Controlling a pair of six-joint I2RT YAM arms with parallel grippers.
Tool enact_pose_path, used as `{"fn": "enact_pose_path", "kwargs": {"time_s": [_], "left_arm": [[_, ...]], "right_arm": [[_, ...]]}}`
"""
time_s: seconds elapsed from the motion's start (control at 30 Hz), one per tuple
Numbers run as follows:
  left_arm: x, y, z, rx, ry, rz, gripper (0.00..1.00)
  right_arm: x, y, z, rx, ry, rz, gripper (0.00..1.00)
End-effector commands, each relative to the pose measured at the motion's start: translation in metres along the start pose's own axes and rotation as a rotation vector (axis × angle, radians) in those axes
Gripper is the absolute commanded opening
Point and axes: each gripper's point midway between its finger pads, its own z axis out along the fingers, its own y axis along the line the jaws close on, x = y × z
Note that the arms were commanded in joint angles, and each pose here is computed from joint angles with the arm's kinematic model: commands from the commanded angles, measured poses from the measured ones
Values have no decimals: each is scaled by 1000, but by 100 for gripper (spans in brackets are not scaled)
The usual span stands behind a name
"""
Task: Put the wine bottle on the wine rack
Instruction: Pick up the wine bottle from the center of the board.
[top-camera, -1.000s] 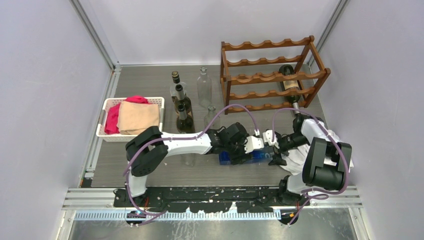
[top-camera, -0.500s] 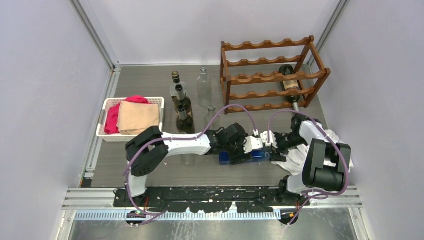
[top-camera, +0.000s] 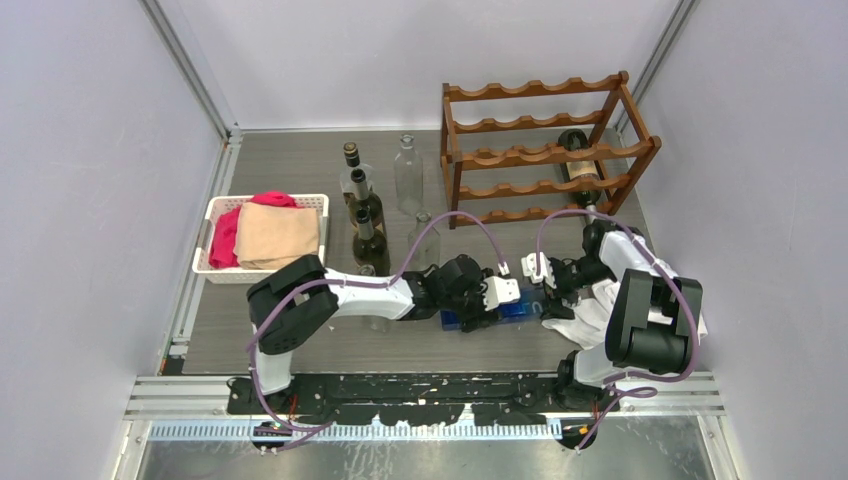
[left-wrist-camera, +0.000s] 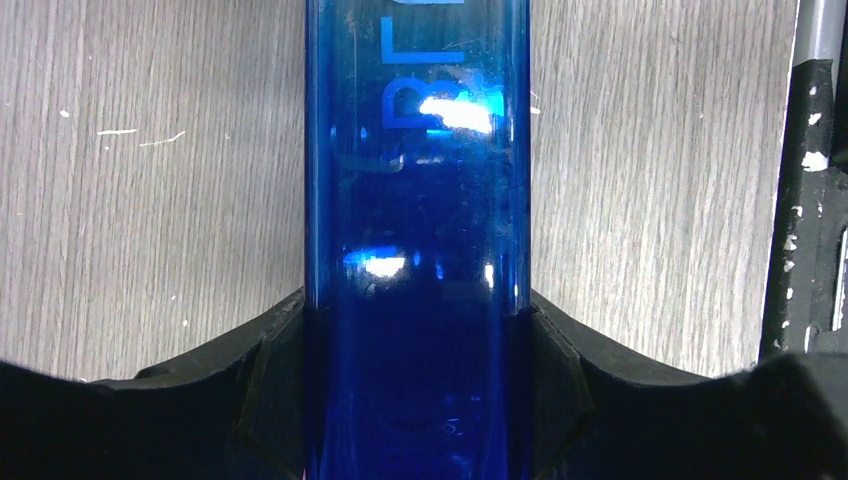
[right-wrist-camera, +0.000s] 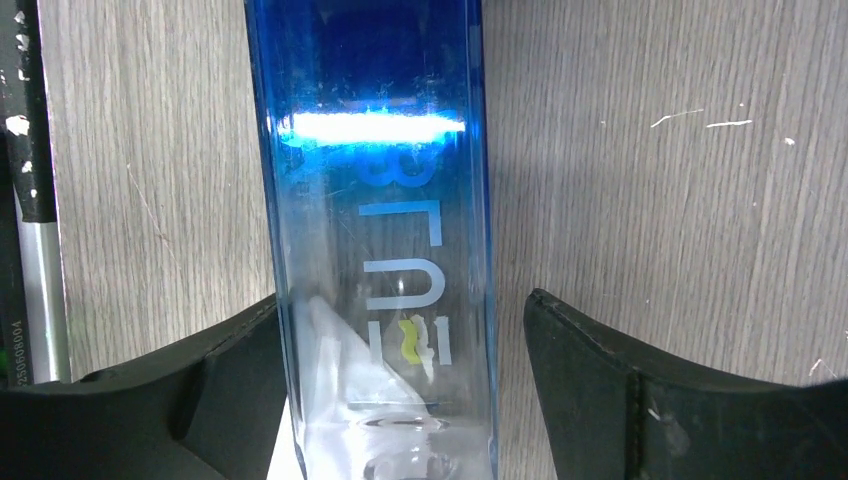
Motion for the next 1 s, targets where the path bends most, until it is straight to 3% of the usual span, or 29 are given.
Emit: {"fn": "enact_pose_path", "kwargs": {"time_s": [0.0, 0.23, 0.33, 0.47, 0.63, 0.73, 0.9, 0.97], "left_arm": [[-90, 9, -22, -51, -289, 102, 0], [-92, 5, -18, -49, -302, 135, 0], [-91, 4, -16, -45, -300, 139, 0], [-91, 4, -14, -41, -298, 140, 0], [-96, 8, -15, -63, -296, 117, 2], [-101, 15, -19, -98, -290, 83, 18], [-118, 17, -35, -129, -328, 65, 52], [-125, 16, -42, -130, -346, 58, 59]], "right_arm": [[-8, -5, 0, 29, -18, -24, 86], [11, -4, 12, 53, 50, -7, 91], [14, -6, 14, 58, 56, 3, 86], [15, -3, 14, 26, 56, 30, 66], [9, -5, 2, 25, 57, 75, 26], [4, -15, -15, 84, 29, 108, 4], [-7, -24, -51, 145, -58, 184, 1], [-8, -23, -59, 159, -87, 204, 1]]}}
